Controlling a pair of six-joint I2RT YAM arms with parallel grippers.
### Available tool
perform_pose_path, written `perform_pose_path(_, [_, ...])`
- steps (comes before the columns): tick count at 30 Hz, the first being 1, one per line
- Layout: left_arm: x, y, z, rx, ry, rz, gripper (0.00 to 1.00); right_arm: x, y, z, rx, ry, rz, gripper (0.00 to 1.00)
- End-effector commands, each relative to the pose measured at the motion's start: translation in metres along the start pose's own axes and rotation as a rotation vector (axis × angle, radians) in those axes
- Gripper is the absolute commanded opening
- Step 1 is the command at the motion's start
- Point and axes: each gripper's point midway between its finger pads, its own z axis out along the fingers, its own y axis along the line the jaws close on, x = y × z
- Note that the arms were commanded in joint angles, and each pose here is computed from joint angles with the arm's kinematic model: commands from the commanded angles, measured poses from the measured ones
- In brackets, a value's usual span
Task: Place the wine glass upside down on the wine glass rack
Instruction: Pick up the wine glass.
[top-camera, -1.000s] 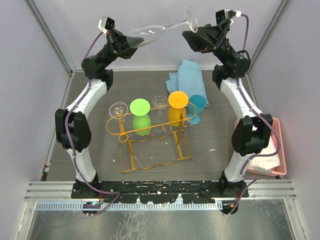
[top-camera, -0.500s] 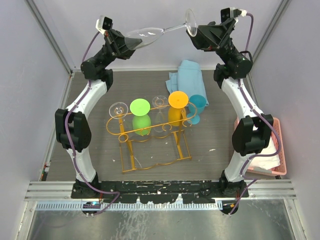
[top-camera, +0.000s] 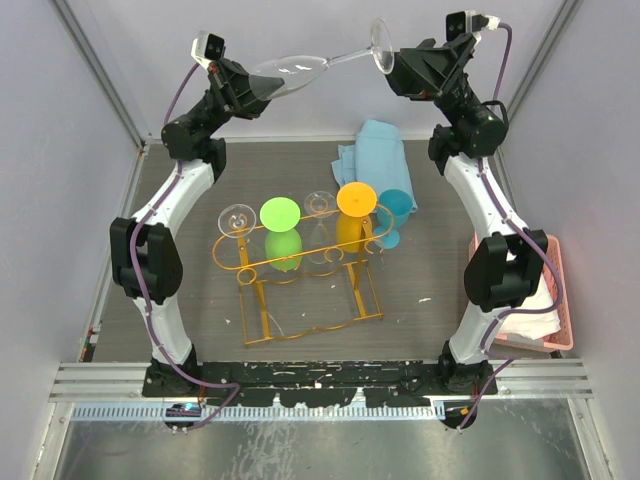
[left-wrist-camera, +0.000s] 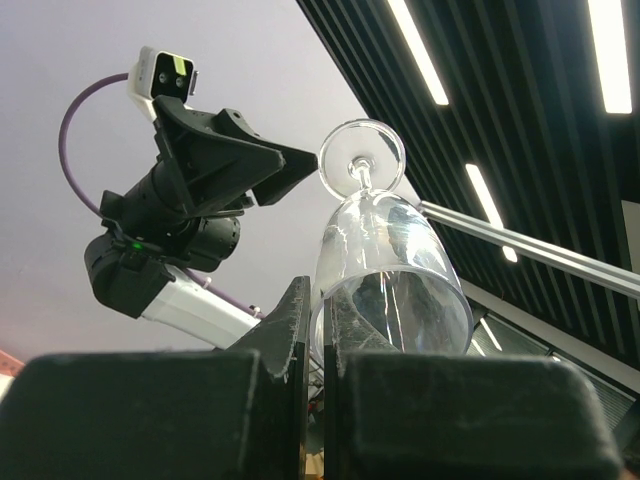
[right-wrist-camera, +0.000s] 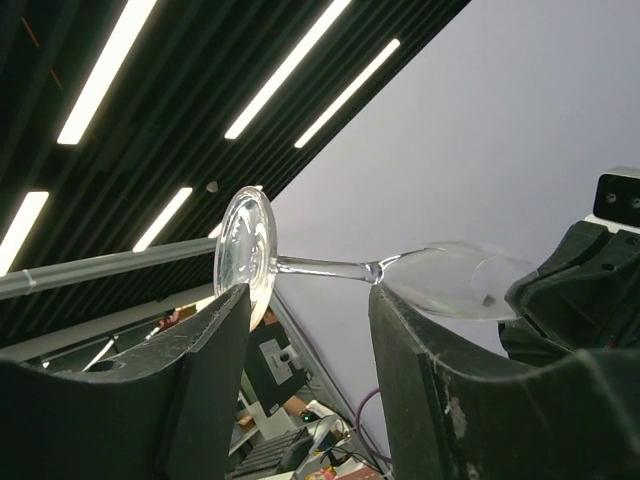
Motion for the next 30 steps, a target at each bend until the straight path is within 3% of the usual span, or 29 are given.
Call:
perform_pose_path(1, [0.003,-0.025,0.003,0.066,0.001,-0.009,0.0,0.014,0.051,0.017,-0.092,0.052,0.132,0.56])
perform_pose_path(7, [0.003,-0.021,0.002,0.061,-0.007,-0.015,0.0,0.027,0.052,0.027,-0.1,0.08,0.152,0.56])
perform_pose_path(23, [0.001,-0.021,0.002,0.066,-0.017,-0.012,0.0,0.03,0.06,0.026,-0.133,0.062,0.168,0.39])
perform_pose_path(30, [0.002,-0.02,0.002,0.064,-0.013,-0.016,0.0,0.028,0.063,0.026,-0.143,0.054,0.168,0.2])
